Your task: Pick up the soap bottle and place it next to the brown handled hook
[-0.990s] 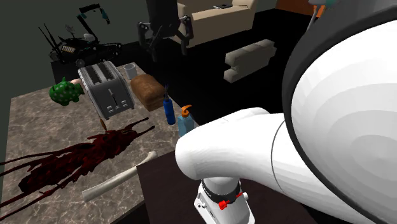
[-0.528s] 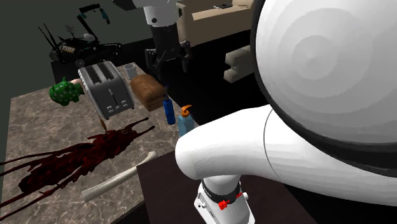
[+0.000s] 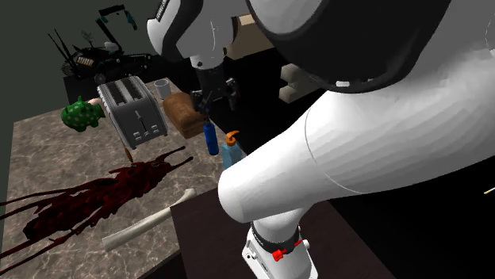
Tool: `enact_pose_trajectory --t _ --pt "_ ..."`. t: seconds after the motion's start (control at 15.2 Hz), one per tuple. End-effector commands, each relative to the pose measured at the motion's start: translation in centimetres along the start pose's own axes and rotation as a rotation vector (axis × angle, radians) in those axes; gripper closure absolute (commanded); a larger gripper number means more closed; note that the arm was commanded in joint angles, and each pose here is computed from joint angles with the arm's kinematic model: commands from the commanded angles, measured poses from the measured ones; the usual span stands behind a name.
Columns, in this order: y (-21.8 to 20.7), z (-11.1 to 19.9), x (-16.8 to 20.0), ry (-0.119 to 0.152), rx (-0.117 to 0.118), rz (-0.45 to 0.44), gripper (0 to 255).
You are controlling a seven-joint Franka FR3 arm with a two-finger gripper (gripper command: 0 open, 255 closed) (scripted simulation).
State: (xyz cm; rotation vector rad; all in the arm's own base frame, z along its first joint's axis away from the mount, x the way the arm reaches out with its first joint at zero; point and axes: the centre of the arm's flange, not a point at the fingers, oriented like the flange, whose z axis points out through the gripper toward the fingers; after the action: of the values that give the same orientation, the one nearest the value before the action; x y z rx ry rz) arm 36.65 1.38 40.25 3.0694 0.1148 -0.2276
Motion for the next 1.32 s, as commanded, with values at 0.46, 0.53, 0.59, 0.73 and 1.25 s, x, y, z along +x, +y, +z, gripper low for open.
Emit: enact_pose_trajectory --t 0.46,0.53,0.59,0.73,1.25 --pt "1.0 11.2 5.3 -0.054 -0.033 -0.036 0" --pt "1.2 12.4 5.9 -0.060 -0.037 -0.040 0" --pt "1.3 13.2 6.2 -0.064 -0.039 -0.043 0" --pt "1.3 14.2 6.1 -0.064 -0.039 -0.043 0" --pt "1.4 17.2 5.9 -0.064 -0.039 -0.043 0"
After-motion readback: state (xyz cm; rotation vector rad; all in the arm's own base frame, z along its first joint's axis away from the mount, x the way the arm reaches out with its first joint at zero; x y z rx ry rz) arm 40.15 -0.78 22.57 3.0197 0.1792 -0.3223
